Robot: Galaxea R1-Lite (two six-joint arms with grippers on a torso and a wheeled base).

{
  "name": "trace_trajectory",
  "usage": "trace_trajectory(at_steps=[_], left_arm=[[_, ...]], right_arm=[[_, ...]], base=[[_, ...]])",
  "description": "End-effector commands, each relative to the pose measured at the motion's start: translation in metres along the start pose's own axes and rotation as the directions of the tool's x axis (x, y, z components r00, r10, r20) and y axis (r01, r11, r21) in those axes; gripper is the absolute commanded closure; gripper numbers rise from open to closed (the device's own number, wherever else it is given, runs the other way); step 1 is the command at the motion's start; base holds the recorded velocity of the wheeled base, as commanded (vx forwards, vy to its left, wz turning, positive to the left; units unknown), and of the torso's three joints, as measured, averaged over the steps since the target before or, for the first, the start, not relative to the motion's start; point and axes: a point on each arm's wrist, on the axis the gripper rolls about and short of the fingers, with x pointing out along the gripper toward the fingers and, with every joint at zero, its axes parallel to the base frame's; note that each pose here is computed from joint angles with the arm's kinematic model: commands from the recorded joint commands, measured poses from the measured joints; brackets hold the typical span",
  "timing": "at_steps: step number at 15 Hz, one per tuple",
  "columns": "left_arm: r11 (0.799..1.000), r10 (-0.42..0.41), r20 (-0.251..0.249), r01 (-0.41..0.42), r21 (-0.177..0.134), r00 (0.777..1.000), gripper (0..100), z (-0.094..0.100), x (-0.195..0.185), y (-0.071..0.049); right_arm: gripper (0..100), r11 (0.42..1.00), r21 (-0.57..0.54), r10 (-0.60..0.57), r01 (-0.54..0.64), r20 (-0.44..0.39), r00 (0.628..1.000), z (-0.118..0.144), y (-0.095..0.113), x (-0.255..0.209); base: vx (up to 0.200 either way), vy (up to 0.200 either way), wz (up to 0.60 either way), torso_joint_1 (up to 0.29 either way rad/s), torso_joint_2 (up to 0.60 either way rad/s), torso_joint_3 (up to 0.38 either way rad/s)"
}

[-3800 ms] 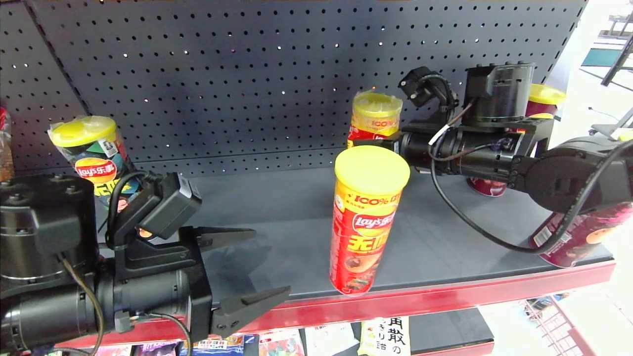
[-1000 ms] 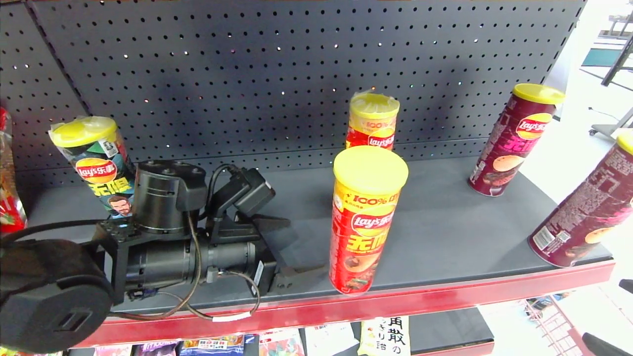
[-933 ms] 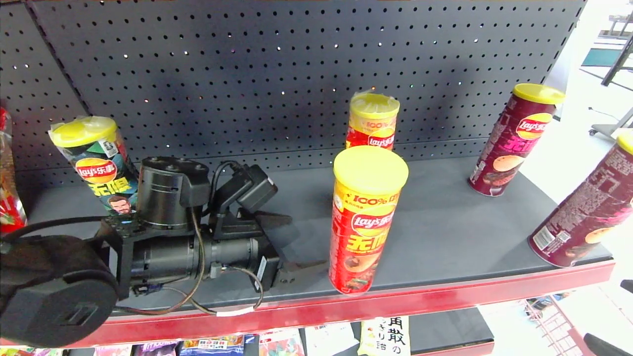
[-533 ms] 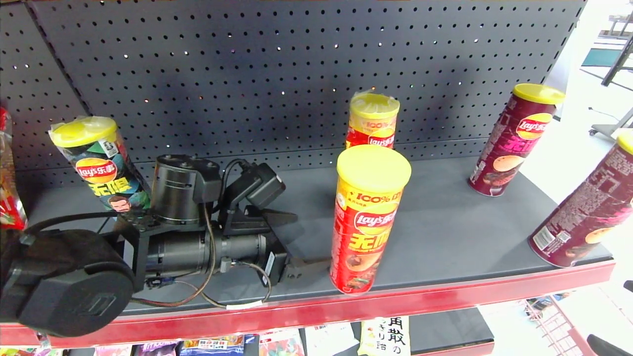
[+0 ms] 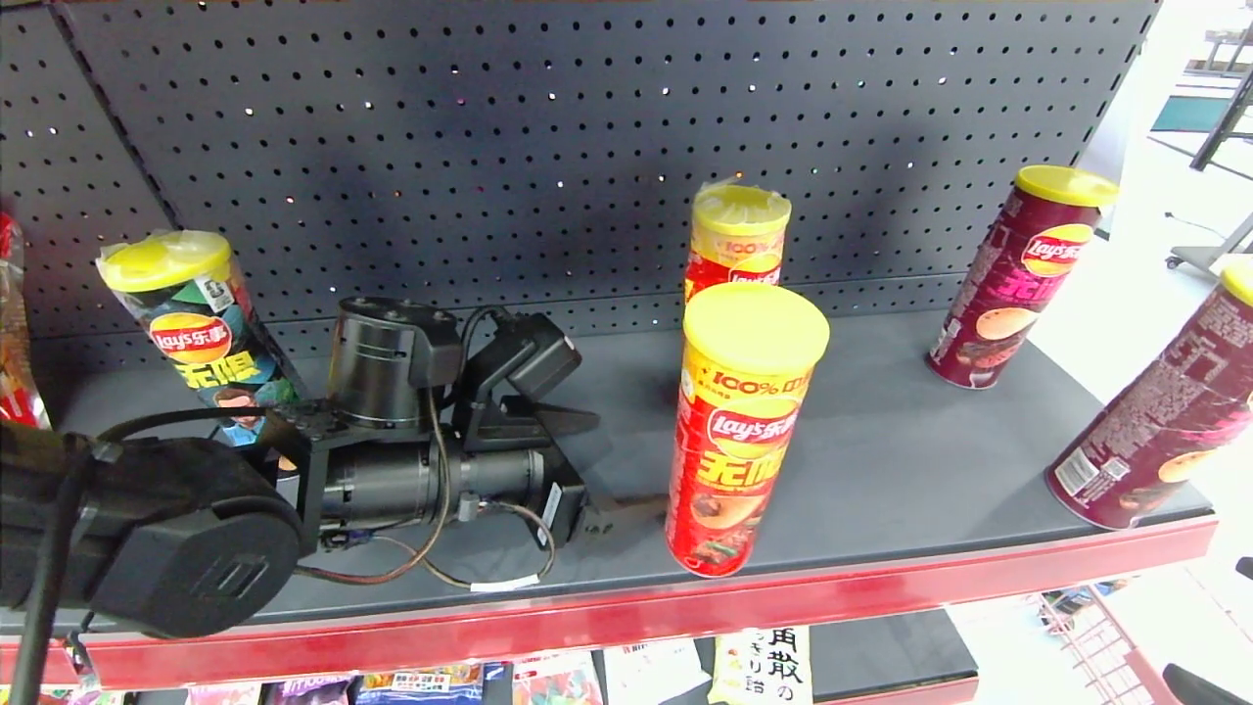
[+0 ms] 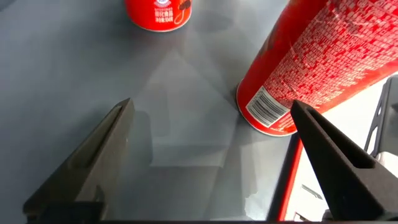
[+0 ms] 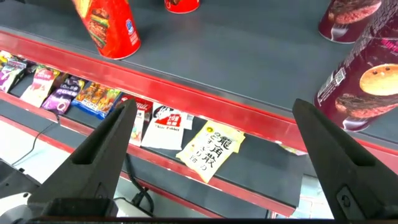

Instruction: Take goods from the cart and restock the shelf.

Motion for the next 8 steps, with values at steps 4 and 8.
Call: trace_trajectory(at_steps=[4,8], left_arm=[[1.000,-0.019,-0.007,0.019,0.004,1.000,0,-0.0009,0.0048,-0.0046],[1.000,-0.021,-0.013,0.021,0.002,1.000,0,-0.0022,0.0073,-0.0043]], right_arm=[[0,1.000,0.000,0.001,-0.001,-0.003,1.000,-0.0003,0.0000,0.0003],[0,1.000,0.000,0.001,-0.001,-0.003,1.000,-0.0003,0.0000,0.0003]], base=[[0.000,0.000,0.00,0.000,0.00,0.000],[0.000,0.000,0.00,0.000,0.00,0.000]])
